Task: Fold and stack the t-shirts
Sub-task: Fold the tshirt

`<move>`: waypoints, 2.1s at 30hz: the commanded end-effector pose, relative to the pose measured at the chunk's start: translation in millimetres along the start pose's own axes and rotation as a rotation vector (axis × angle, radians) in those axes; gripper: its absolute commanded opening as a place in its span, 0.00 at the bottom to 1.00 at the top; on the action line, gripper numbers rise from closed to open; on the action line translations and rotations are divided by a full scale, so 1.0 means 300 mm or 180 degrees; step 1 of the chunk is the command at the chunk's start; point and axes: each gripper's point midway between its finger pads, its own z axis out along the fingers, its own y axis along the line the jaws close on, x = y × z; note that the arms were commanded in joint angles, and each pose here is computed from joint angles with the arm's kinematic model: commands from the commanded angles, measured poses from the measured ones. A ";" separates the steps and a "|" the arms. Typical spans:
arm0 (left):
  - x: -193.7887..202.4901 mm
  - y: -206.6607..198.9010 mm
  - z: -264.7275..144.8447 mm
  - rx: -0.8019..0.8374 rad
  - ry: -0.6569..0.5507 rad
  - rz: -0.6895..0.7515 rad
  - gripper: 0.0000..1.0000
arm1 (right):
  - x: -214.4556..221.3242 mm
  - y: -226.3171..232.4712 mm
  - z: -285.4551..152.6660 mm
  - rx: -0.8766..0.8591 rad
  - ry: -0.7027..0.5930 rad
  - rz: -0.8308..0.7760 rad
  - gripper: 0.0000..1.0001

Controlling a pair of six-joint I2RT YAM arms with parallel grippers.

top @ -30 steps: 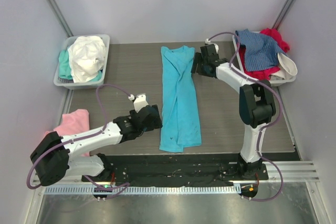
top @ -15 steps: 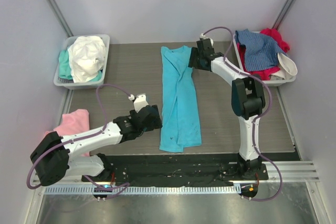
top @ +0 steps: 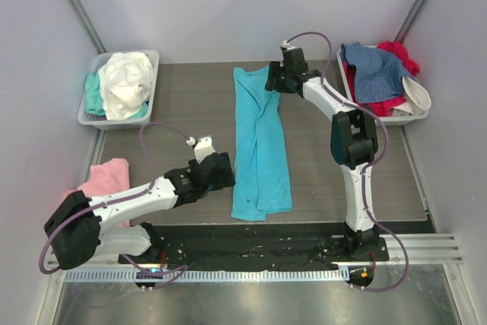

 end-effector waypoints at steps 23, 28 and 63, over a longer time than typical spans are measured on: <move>-0.006 0.029 -0.008 -0.0039 -0.0094 -0.0126 0.74 | -0.122 -0.033 0.130 0.0204 -0.0401 -0.0051 0.59; -0.005 0.029 -0.004 -0.0045 -0.0093 -0.0142 0.74 | -0.106 -0.033 0.145 0.0164 -0.0366 -0.0056 0.56; 0.002 0.044 -0.006 -0.0066 -0.0105 -0.0190 0.72 | -0.126 0.034 0.081 -0.0153 -0.0399 -0.0060 0.08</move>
